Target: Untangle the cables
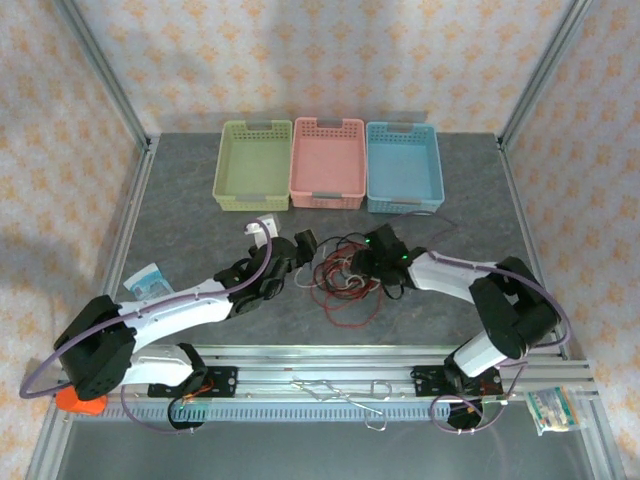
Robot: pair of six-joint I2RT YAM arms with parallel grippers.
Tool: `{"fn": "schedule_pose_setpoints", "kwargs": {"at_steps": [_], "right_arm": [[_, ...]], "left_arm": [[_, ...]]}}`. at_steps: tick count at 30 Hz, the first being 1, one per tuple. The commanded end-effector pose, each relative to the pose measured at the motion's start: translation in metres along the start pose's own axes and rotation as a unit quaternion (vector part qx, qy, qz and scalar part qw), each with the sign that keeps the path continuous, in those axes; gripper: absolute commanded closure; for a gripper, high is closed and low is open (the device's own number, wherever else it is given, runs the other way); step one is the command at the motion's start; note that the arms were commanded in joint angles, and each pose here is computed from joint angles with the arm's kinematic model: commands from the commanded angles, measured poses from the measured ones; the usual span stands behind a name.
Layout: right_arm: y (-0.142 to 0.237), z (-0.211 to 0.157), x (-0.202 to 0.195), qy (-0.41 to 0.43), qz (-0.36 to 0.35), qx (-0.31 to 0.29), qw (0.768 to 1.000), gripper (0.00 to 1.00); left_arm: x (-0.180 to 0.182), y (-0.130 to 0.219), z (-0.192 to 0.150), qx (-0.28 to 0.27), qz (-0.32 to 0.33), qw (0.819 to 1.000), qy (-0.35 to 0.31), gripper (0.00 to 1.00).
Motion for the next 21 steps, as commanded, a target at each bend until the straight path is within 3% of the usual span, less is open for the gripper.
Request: {"fn": "schedule_pose_setpoints", "kwargs": {"at_steps": [1,5,10,15,21], "right_arm": [[-0.001,-0.01,0.032,-0.01,0.031,-0.009,0.999,0.4],[0.006,-0.011,0.047,0.01,0.03,-0.035,0.999,0.31],[0.036,0.002,0.051,0.039,0.025,-0.112,0.993,0.14],[0.073,0.01,0.055,0.087,0.061,-0.168,0.98,0.12],[0.083,0.004,0.076,0.154,0.14,-0.135,0.969,0.14]], "left_arm": [[0.013,0.005,0.0,-0.001,0.033,0.999,0.001,0.05],[0.019,0.008,-0.002,0.007,0.044,0.999,-0.007,0.05],[0.025,0.011,-0.004,0.017,0.031,0.999,-0.009,0.06],[0.024,0.011,-0.006,0.034,-0.011,0.999,-0.009,0.04],[0.038,0.012,-0.018,0.049,-0.058,0.996,0.052,0.05]]}}
Point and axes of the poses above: each hand's point on the last joint's axis, 136 mm out from that joint toward the fingers, its own y axis back along the fingers, its own x axis along the line the jaws close on, z = x × y, the point moved 10 cm from there along y, back along the fingers, and after that the axes turned 15 degrees about -y, right-handed, at the moved point
